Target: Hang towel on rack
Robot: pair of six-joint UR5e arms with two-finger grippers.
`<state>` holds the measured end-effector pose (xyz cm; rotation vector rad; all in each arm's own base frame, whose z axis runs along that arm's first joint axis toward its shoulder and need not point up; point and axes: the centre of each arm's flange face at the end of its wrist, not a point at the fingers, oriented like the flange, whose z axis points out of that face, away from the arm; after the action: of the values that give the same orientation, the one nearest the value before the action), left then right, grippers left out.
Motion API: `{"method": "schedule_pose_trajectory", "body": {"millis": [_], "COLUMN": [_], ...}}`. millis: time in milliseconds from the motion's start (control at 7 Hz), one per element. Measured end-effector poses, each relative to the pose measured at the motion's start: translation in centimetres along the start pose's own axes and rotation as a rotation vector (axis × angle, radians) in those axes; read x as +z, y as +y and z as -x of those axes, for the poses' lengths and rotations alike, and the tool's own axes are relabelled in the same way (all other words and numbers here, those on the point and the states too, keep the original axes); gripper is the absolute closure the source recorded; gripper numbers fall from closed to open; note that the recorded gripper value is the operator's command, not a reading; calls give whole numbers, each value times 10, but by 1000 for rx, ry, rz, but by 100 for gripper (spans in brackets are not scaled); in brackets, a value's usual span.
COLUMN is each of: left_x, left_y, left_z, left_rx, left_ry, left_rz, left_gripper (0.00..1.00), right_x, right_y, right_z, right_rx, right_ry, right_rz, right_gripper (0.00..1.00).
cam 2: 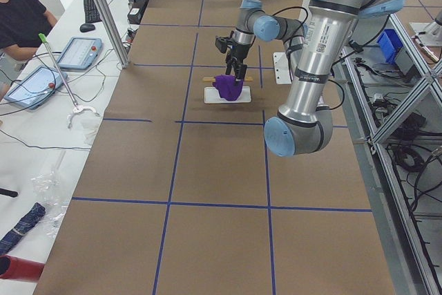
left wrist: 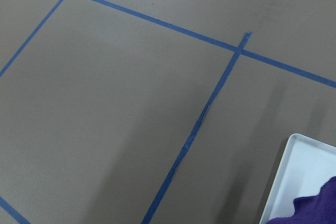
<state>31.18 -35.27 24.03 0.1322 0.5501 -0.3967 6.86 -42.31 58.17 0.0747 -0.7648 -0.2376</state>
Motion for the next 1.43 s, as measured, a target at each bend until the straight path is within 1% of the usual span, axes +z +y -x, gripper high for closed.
{"method": "schedule_pose_trajectory", "body": {"millis": [286, 429, 571, 714, 857, 1000, 1143, 1286, 1429], "left_x": [-12, -15, -20, -20, -9, 9, 30, 55, 87], "left_y": [-47, -75, -112, -158, -203, -247, -279, -298, -301], "left_z": [3, 12, 30, 61, 99, 150, 206, 267, 336], "left_rx": [171, 243, 303, 356, 413, 476, 524, 555, 568], "left_ry": [112, 155, 192, 213, 211, 189, 161, 143, 149], "left_rz": [50, 71, 86, 102, 117, 126, 139, 153, 162], "left_gripper": [0, 0, 0, 0, 0, 0, 0, 0, 0], "right_x": [2, 2, 2, 3, 4, 4, 4, 3, 1], "right_y": [2, 3, 4, 7, 10, 11, 12, 14, 16], "right_z": [-4, -7, -12, -20, -27, -30, -32, -35, -37], "right_rx": [15, 30, 46, 66, 83, 91, 97, 104, 110], "right_ry": [1, 1, 0, -2, -7, -11, -13, -13, -13], "right_rz": [4, 4, 4, 4, 4, 3, 0, -3, -7], "right_gripper": [0, 0, 0, 0, 0, 0, 0, 0, 0]}}
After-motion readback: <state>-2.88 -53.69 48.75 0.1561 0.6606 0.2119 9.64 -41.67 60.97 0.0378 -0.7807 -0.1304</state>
